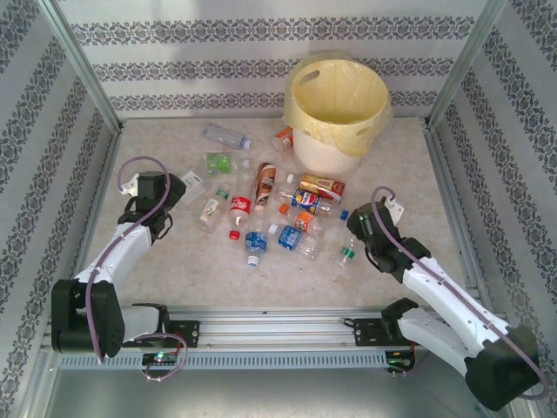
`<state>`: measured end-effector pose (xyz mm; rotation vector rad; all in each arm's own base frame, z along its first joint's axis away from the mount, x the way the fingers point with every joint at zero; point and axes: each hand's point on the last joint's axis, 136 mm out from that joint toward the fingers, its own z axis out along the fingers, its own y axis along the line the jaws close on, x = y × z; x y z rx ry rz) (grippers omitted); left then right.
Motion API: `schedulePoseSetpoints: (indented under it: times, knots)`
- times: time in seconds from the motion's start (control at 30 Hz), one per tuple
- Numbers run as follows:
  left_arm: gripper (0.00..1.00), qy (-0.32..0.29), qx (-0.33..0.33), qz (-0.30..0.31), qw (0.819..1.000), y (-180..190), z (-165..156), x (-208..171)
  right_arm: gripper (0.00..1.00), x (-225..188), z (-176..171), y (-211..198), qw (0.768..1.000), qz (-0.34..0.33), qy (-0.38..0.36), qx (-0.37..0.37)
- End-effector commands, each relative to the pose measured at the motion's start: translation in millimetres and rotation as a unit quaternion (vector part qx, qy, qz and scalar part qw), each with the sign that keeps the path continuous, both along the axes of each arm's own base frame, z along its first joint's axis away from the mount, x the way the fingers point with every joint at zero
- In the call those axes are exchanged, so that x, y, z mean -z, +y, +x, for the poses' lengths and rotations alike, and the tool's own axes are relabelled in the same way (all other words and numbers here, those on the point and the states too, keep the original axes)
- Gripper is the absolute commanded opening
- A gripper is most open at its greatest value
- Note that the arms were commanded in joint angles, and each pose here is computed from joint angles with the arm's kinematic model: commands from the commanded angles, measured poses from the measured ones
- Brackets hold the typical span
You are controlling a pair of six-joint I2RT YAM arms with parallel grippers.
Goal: Put the plastic bottles in the bin
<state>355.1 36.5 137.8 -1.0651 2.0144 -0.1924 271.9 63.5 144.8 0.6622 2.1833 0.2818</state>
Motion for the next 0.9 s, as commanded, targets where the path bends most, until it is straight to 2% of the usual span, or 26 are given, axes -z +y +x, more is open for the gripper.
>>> schedulePoseSetpoints:
  times: [0.0, 0.27, 0.43, 0.63, 0.87]
  knots:
    - [0.99, 0.009, -0.015, -0.003, 1.0, 2, -3, 5, 0.32, -73, 25, 5, 0.993, -0.009, -0.115, -0.026]
    - [0.99, 0.022, -0.01, -0.018, 1.0, -3, -2, 16, 0.31, -208, 62, 32, 0.958, 0.037, -0.273, -0.082]
    - [0.99, 0.03, -0.002, -0.053, 0.998, -13, -2, 27, 0.31, -267, 93, 50, 0.936, 0.062, -0.326, -0.116]
    - [0.99, 0.043, 0.038, -0.053, 0.997, -23, -1, 24, 0.34, -309, 152, 69, 0.927, 0.043, -0.349, -0.134]
    - [1.0, 0.061, 0.053, -0.057, 0.995, -27, -4, 34, 0.35, -340, 240, 50, 0.925, 0.028, -0.366, -0.097]
